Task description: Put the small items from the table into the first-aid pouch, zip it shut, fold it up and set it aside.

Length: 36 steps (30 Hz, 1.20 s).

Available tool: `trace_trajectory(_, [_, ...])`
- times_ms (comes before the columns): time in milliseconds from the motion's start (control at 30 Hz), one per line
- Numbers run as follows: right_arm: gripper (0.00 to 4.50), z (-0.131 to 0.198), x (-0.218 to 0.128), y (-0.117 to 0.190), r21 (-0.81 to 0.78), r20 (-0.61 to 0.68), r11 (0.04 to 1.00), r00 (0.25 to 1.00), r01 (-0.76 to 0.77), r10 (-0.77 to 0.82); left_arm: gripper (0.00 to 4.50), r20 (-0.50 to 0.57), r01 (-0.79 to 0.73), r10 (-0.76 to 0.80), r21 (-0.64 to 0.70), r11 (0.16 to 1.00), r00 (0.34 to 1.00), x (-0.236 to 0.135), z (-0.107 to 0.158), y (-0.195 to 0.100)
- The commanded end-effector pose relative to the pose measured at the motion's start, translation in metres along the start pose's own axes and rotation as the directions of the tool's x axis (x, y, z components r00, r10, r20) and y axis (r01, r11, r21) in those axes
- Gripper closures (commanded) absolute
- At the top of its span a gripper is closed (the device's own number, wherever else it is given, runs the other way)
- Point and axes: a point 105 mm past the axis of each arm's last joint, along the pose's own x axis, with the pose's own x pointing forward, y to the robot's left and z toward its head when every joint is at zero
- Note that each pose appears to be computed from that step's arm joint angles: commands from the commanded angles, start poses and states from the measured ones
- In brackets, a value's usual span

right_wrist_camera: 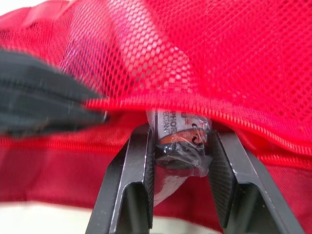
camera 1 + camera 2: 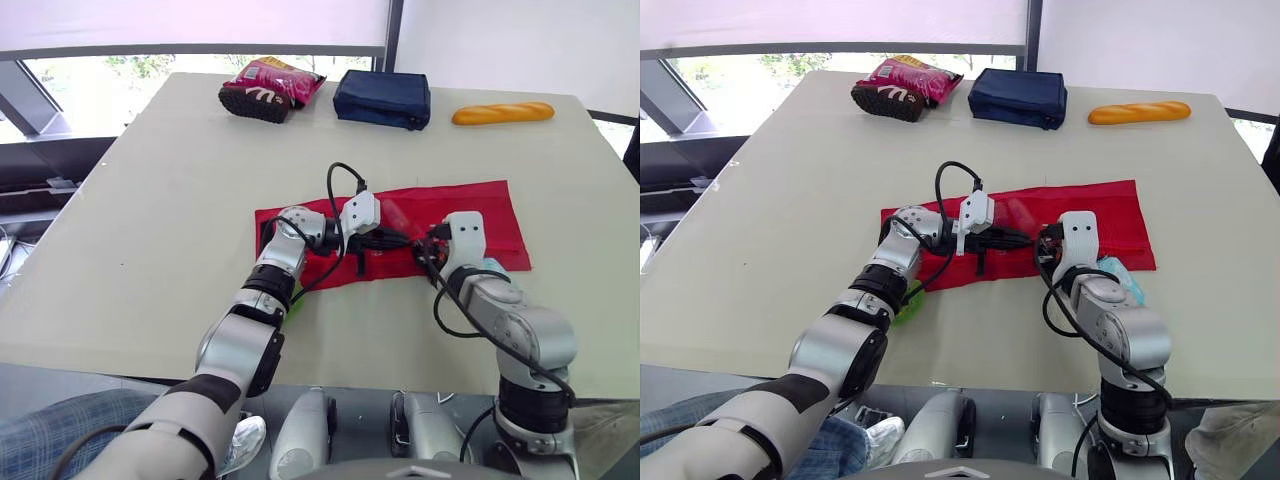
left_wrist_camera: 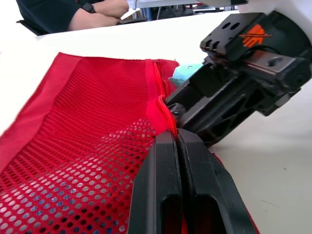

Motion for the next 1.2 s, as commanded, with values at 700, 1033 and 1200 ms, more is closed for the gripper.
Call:
trace_trajectory(700, [3.54, 0.031, 0.028, -0.008, 0.046, 0.191, 0.996, 0.978, 0.079, -0.086, 4.50, 0.068, 0.075, -0.076, 0.024, 0.997, 0.995, 0.017, 0.012, -0.014])
trace_trajectory(1033, [0.89, 0.019, 0.002, -0.009, -0.114, 0.160, 0.993, 0.987, -0.009, 0.027, 4.50, 0.056, 0.055, -0.056, 0.015, 0.998, 0.997, 0.010, 0.009, -0.011])
trace_trajectory(1200, [0.89, 0.006, -0.018, -0.007, -0.204, 0.071, 0.975, 0.992, -0.087, 0.104, 4.50, 0.042, 0.049, -0.050, 0.017, 0.999, 0.998, 0.006, 0.008, -0.007])
